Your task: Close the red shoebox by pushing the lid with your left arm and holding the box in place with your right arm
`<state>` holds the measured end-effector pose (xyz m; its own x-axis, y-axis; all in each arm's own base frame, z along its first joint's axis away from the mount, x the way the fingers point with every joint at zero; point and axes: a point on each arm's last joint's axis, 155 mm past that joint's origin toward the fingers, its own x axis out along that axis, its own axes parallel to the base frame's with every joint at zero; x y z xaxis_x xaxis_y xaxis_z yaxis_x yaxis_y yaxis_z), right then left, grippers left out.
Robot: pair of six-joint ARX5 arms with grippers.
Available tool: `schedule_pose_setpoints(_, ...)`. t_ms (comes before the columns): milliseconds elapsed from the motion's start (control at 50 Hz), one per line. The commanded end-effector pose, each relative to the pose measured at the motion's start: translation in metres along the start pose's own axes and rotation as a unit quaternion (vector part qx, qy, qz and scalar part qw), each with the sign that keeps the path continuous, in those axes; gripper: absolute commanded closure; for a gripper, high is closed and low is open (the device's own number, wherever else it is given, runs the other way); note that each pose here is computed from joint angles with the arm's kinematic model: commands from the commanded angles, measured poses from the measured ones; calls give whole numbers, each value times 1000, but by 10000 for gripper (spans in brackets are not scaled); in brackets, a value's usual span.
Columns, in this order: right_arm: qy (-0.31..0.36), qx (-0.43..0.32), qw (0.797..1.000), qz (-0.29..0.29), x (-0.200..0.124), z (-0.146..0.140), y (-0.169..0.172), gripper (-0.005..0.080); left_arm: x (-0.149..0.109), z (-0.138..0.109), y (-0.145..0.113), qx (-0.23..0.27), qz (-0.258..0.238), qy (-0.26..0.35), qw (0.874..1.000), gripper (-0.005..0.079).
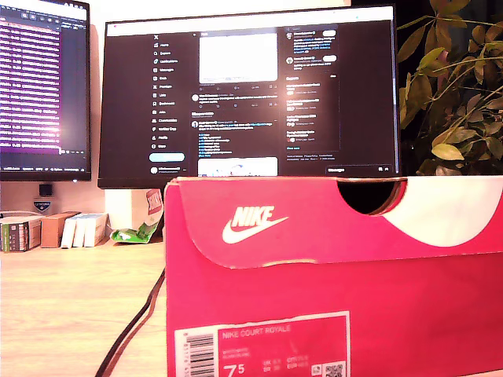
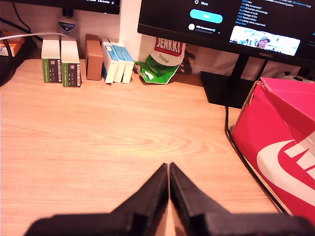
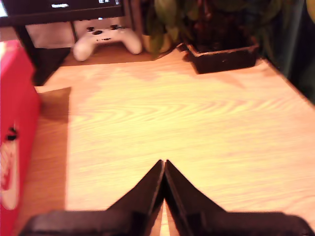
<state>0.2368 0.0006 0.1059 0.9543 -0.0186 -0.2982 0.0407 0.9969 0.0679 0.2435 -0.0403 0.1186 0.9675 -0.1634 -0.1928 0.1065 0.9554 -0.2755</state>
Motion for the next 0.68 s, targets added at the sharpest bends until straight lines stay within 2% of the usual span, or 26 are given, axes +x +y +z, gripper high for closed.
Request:
schedule_pose_setpoints(0,-6,-4,1000,15,1,1,4,764,3,-15,5,-2,5,14,1000,756)
schedule_pose_setpoints(660,-6,7,1000,9,1,2,-2,764,3,-15,5,-1,5,14,1000,756)
